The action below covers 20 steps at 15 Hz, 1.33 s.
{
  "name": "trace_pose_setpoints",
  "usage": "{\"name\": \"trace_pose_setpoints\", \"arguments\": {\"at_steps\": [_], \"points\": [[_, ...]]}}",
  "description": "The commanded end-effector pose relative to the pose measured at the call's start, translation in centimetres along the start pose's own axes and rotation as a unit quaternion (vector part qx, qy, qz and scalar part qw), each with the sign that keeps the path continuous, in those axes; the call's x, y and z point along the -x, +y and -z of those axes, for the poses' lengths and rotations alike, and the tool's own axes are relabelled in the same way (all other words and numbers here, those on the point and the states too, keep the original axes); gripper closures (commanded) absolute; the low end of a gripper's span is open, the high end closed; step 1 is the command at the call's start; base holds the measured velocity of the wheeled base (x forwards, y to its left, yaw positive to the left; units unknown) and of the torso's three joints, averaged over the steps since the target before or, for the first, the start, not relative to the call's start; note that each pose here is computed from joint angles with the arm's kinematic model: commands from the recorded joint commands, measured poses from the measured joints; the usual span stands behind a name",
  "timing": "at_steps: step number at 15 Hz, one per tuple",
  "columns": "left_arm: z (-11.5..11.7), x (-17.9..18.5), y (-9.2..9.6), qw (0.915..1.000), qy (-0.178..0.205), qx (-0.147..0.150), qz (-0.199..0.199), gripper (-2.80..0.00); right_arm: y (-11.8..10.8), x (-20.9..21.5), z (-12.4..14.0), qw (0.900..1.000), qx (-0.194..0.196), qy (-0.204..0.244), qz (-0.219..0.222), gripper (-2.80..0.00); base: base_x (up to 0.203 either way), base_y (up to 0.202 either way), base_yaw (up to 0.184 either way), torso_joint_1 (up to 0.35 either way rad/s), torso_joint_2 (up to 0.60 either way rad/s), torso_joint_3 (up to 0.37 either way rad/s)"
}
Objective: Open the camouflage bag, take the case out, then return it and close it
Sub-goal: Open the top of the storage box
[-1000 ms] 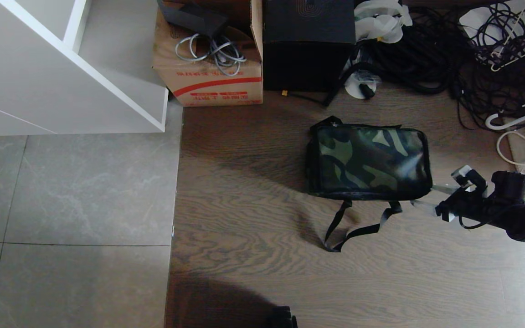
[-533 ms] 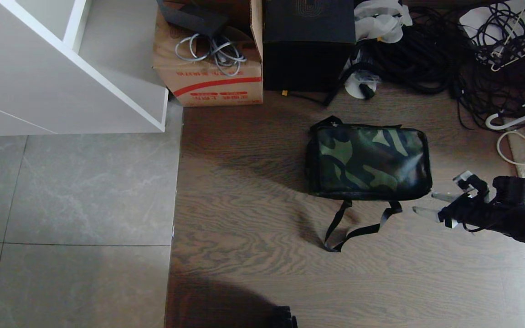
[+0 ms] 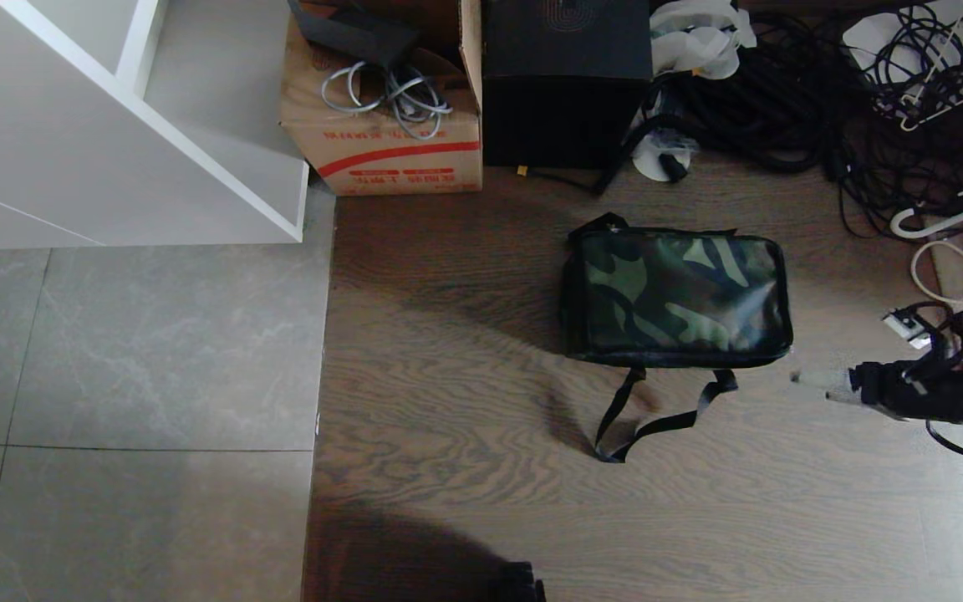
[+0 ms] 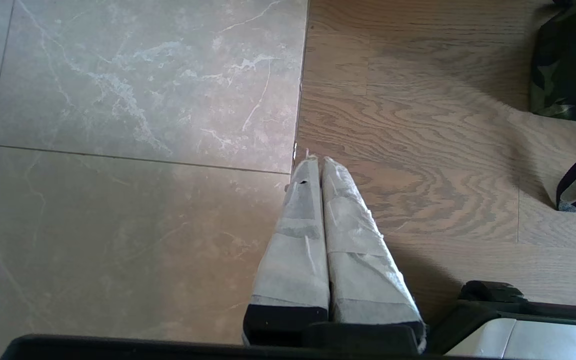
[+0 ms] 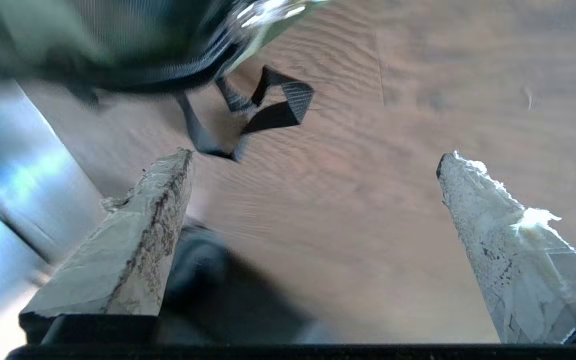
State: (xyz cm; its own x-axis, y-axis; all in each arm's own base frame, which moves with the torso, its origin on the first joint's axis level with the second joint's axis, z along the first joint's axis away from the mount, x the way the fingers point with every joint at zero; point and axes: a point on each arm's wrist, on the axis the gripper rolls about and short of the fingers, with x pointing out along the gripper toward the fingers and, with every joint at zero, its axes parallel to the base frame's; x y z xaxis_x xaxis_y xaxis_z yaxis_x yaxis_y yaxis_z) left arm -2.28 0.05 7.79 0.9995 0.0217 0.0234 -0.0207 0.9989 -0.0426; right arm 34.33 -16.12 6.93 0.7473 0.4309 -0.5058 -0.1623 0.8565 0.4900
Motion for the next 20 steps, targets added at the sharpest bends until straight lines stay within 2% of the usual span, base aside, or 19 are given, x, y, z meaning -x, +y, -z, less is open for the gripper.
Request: {"name": "trace_pose_setpoints", "arguments": {"at_steps": [1, 3, 5, 6, 7, 10, 12, 14, 16, 17, 20], "points": [[0.3, -0.1, 0.0, 1.0000, 0.004, 0.000, 0.000, 0.00, 0.8, 1.6, -1.3, 0.997, -0.063, -0.021, 0.042, -2.80, 0.000, 0.000, 0.000, 0.000, 0.00, 0.000], [0.3, -0.1, 0.0, 1.0000, 0.004, 0.000, 0.000, 0.00, 0.4, 1.7, -1.9, 0.987, -0.115, -0.031, 0.110, -2.80, 0.000, 0.000, 0.000, 0.000, 0.00, 0.000], [0.2, -0.1, 0.0, 1.0000, 0.004, 0.000, 0.000, 0.00, -0.1, 1.4, -2.5, 0.970, -0.156, -0.033, 0.184, -2.80, 0.000, 0.000, 0.000, 0.000, 0.00, 0.000], [0.2, -0.1, 0.0, 1.0000, 0.003, 0.000, -0.001, 0.00, -0.2, 1.2, -2.8, 0.961, -0.182, -0.028, 0.205, -2.80, 0.000, 0.000, 0.000, 0.000, 0.00, 0.000], [0.3, -0.1, 0.0, 1.0000, 0.004, 0.000, 0.000, 0.00, 0.1, 0.9, -3.2, 0.954, -0.207, -0.030, 0.213, -2.80, 0.000, 0.000, 0.000, 0.000, 0.00, 0.000], [0.3, -0.1, 0.0, 1.0000, 0.004, 0.000, 0.000, 0.00, 2.3, -1.4, -4.3, 0.921, -0.284, -0.054, 0.262, -2.80, 0.000, 0.000, 0.000, 0.000, 0.00, 0.000], [0.2, -0.1, 0.0, 1.0000, 0.003, 0.000, 0.000, 0.00, 3.4, -2.7, -4.4, 0.899, -0.332, -0.067, 0.279, -2.80, 0.000, 0.000, 0.000, 0.000, 0.00, 0.000], [0.2, -0.1, 0.0, 1.0000, 0.004, 0.000, -0.001, 0.00, 4.1, -4.1, -5.1, 0.882, -0.359, -0.087, 0.291, -2.80, 0.000, 0.000, 0.000, 0.000, 0.00, 0.000], [0.2, -0.1, 0.0, 1.0000, 0.004, 0.000, 0.000, 0.00, 4.7, -4.9, -6.0, 0.876, -0.370, -0.107, 0.290, -2.80, 0.000, 0.000, 0.000, 0.000, 0.00, 0.000], [0.3, -0.1, 0.0, 1.0000, 0.004, 0.000, 0.000, 0.00, 4.8, -5.2, -6.1, 0.870, -0.386, -0.112, 0.287, -2.80, 0.000, 0.000, 0.000, 0.000, 0.00, 0.000], [0.3, -0.1, 0.0, 1.0000, 0.004, 0.000, 0.000, 0.00, 4.8, -5.4, -6.4, 0.869, -0.392, -0.124, 0.277, -2.80, 0.000, 0.000, 0.000, 0.000, 0.00, 0.000]]}}
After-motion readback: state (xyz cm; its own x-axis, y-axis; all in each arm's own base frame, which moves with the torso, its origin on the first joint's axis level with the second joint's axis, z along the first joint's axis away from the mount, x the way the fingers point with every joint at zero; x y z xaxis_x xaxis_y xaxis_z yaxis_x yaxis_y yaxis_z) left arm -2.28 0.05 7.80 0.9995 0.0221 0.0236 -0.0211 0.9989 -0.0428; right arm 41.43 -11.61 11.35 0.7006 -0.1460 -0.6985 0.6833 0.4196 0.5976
